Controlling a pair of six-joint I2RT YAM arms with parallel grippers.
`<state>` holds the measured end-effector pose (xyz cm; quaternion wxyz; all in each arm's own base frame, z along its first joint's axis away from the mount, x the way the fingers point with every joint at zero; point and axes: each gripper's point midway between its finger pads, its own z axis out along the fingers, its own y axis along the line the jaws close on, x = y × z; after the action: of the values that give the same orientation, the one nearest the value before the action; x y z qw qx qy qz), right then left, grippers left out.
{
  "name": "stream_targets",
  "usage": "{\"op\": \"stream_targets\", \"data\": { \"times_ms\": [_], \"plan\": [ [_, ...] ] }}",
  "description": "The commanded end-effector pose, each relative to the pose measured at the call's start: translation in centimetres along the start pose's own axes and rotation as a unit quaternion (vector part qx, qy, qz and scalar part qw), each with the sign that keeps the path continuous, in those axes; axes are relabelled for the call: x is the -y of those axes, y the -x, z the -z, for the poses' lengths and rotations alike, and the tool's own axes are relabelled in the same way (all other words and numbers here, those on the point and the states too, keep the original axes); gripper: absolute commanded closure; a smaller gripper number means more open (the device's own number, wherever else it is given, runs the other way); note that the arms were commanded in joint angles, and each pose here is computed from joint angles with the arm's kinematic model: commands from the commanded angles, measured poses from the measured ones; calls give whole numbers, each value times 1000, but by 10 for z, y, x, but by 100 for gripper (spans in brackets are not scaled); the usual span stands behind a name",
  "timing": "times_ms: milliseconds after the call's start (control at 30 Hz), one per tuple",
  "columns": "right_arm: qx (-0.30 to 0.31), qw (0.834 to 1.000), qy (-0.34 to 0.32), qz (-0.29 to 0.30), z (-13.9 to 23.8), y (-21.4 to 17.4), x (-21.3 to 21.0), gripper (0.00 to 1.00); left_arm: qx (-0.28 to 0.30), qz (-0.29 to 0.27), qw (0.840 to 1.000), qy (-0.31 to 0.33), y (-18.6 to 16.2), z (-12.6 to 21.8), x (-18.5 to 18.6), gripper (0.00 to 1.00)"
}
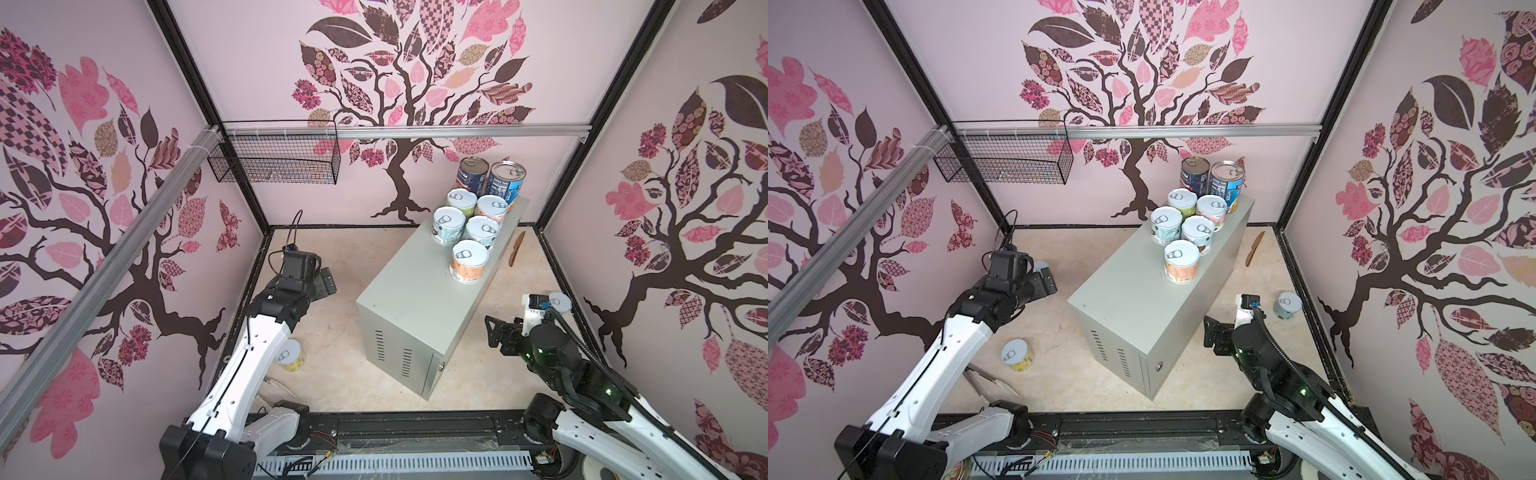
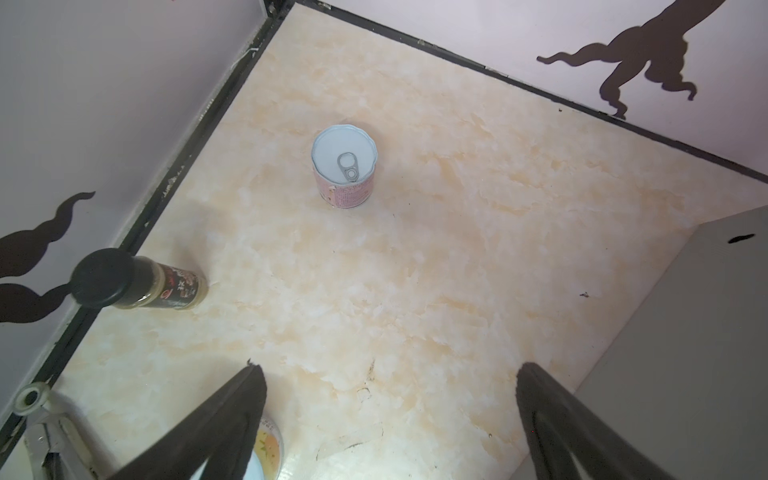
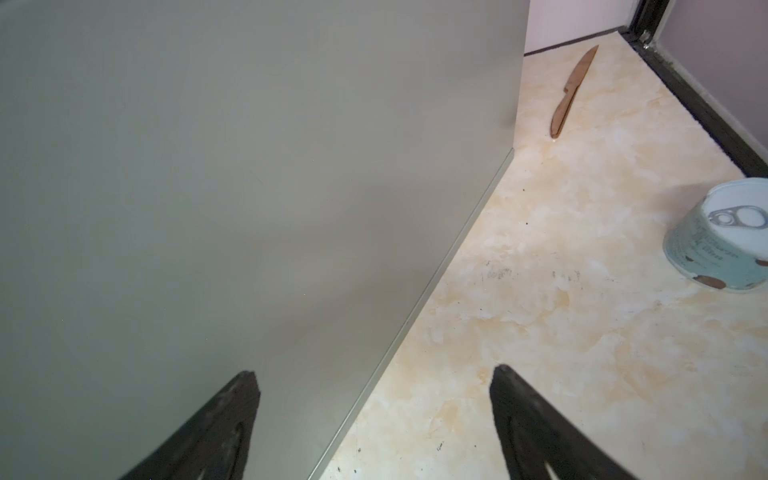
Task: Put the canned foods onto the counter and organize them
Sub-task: 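Draw the right gripper back beside the box while the left nears the pink can, then lower the left gripper around the pink-labelled can on the table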
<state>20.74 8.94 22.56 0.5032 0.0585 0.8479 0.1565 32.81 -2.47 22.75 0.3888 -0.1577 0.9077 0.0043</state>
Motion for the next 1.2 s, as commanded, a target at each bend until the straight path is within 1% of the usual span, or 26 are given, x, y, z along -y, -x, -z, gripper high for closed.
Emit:
{"op": "stream_targets", "data": {
  "times_ms": [0,67,133,200,233,333,500,700,833,1000,1167],
  "plan": [
    [16,999,-2,-30,-12,10,4,8,14,11,1000,13,15,-18,4,2],
    [1,998,2,-56,-26,11,15,8,9,9,1000,24,19,-30,4,2],
    [-8,995,-5,-96,-39,12,33,9,6,10,999,33,24,-40,3,2],
    [-5,994,0,-113,-48,10,34,8,4,15,999,41,28,-50,0,2],
    [-6,993,-10,-119,-53,7,38,7,3,18,999,45,32,-54,-2,2],
    [-4,991,-40,-129,-63,-2,52,2,-11,32,998,57,37,-75,-11,2],
    [21,986,-56,-153,-72,-13,65,0,-22,31,996,81,48,-107,-22,2],
    [23,982,-78,-169,-83,-27,80,0,-40,42,993,102,53,-146,-34,2],
    [9,977,-97,-190,-95,-44,97,0,-44,34,992,116,57,-167,-36,2],
    [-3,974,-91,-206,-105,-57,98,0,-49,24,990,132,61,-186,-41,2],
    [-12,975,-89,-206,-112,-65,99,0,-56,14,989,136,60,-203,-45,2]
  ]
}}
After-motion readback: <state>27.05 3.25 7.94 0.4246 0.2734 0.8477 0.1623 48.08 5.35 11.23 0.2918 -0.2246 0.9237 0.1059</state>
